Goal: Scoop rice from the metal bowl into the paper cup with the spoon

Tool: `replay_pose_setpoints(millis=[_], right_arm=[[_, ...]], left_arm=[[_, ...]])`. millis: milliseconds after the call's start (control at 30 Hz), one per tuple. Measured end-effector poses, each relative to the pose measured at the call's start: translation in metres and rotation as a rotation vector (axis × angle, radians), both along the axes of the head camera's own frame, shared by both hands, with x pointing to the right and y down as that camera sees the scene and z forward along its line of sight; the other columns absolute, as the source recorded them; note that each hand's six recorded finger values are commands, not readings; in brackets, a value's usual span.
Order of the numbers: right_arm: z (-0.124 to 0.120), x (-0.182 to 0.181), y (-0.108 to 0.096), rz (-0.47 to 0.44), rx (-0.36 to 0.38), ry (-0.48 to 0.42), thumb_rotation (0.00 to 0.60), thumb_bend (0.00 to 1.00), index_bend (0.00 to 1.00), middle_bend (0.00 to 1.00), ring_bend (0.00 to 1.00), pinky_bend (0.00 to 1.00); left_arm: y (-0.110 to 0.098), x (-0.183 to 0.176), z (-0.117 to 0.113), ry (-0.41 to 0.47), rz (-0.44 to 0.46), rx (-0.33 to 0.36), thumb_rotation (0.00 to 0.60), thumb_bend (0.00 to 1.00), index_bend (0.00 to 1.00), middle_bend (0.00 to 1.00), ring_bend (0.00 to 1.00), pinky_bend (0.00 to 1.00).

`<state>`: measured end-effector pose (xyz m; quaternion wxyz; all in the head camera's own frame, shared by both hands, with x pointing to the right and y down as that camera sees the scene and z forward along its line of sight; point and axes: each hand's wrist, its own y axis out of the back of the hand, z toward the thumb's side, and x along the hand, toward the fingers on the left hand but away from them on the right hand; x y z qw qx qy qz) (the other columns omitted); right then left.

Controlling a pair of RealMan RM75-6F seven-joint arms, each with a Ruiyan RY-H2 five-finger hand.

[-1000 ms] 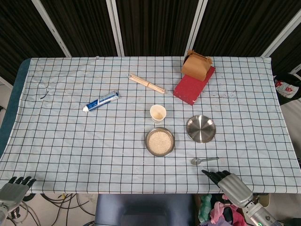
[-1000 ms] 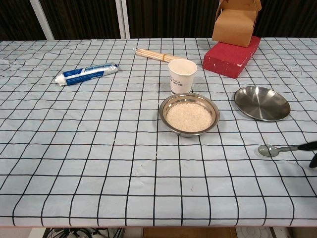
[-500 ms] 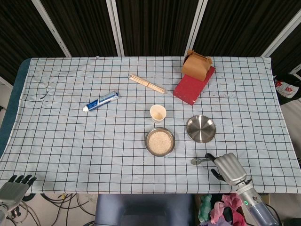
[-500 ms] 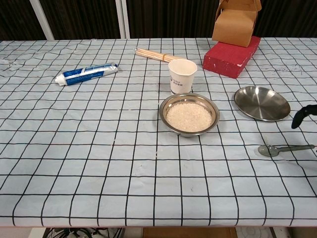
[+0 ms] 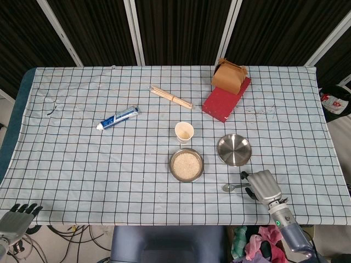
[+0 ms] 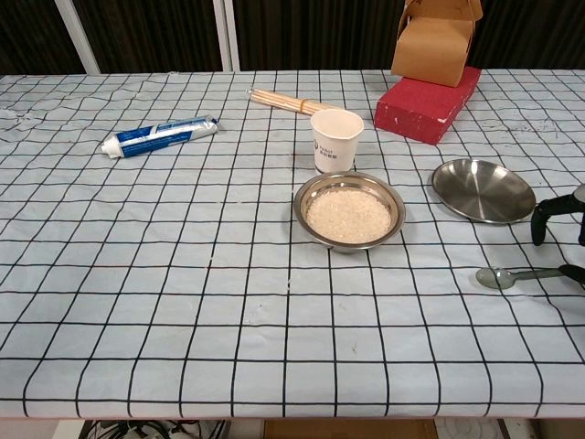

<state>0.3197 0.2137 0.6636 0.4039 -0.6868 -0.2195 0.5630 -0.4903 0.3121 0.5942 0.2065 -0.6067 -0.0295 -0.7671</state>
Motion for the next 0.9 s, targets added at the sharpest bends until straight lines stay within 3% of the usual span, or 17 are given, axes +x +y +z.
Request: replay_pose_setpoints(millis=[900], right_arm=[[0.019, 0.014, 0.006, 0.042, -0.024, 0.03, 0.6, 0.31, 0.48, 1.0, 1.0, 1.0]], left_arm=[[0.0, 0.001, 0.001, 0.002, 0.006, 0.004, 0.6, 0.06, 0.0, 0.0, 0.0, 0.0]])
